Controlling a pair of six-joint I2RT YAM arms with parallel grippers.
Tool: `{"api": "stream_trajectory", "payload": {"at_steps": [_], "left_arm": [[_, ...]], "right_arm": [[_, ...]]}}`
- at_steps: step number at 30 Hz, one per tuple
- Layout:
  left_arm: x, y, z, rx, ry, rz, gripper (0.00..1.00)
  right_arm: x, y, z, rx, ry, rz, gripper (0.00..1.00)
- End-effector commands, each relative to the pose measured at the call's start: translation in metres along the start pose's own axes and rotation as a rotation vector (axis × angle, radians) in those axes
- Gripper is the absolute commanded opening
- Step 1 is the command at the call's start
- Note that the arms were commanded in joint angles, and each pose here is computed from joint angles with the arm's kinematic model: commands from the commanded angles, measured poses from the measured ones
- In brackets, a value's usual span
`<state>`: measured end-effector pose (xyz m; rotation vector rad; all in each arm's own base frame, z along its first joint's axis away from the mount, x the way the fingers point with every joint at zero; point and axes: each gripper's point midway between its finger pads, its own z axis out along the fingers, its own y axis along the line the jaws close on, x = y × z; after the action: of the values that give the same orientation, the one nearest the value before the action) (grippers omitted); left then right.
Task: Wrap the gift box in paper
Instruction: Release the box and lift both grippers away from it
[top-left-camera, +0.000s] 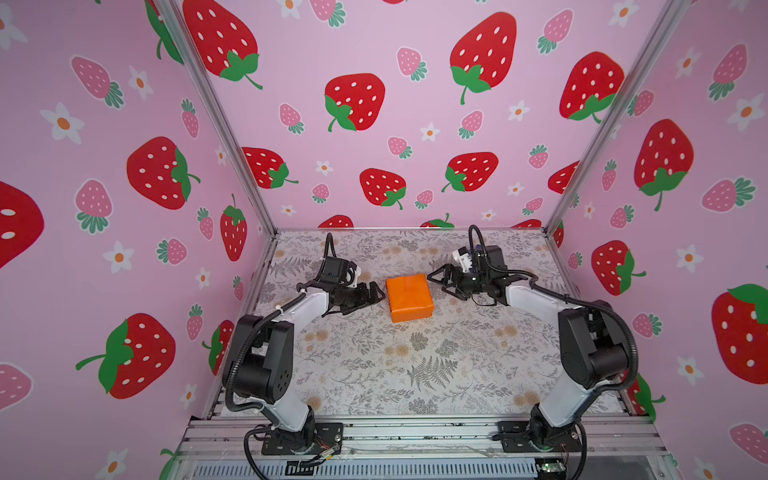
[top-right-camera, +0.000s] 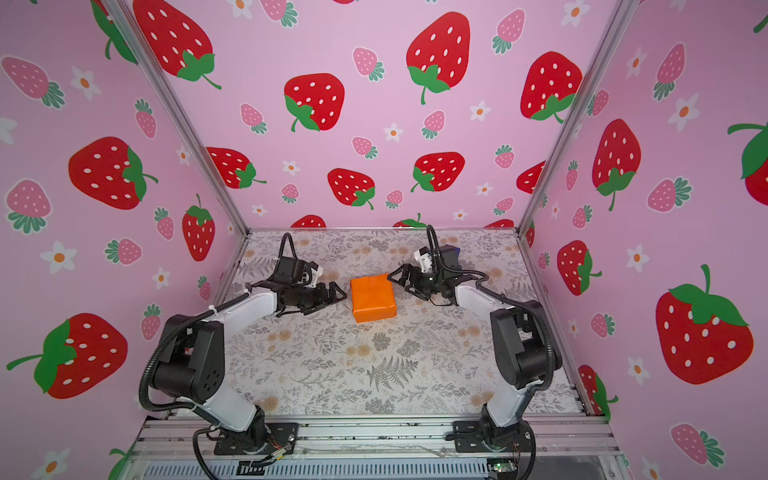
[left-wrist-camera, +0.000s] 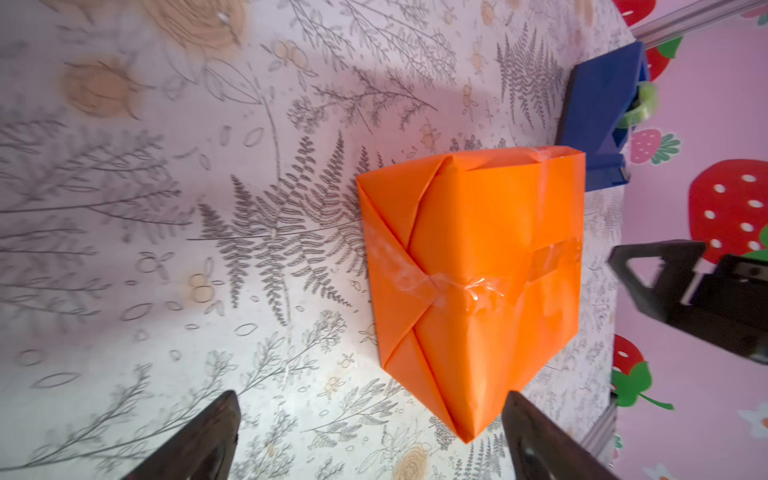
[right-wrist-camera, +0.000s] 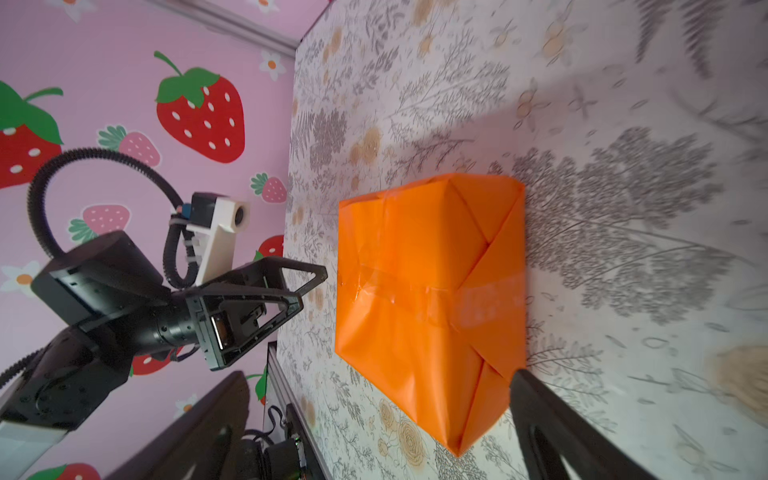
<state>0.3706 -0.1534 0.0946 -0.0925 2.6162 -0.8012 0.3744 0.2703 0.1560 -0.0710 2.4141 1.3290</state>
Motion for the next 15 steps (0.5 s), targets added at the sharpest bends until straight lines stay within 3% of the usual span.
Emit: {"api": "stream_trajectory", "payload": {"at_steps": [1, 11, 15], "left_arm": [[-0.014, 0.017, -0.022, -0.145, -0.059, 0.082, 0.99], [-0.042, 0.068, -0.086, -0.527, -0.35, 0.164, 1.0], [-0.046, 0.089, -0.107, -0.673, -0.445, 0.186, 0.99]], "right_arm": [[-0.028, -0.012, -0.035, 0.111, -0.116, -0.057, 1.0], [-0.082, -0.092, -0.149, 0.719, -0.521, -0.32, 1.0], [-0.085, -0.117, -0.18, 0.863, -0.664, -0.384, 1.0]]}}
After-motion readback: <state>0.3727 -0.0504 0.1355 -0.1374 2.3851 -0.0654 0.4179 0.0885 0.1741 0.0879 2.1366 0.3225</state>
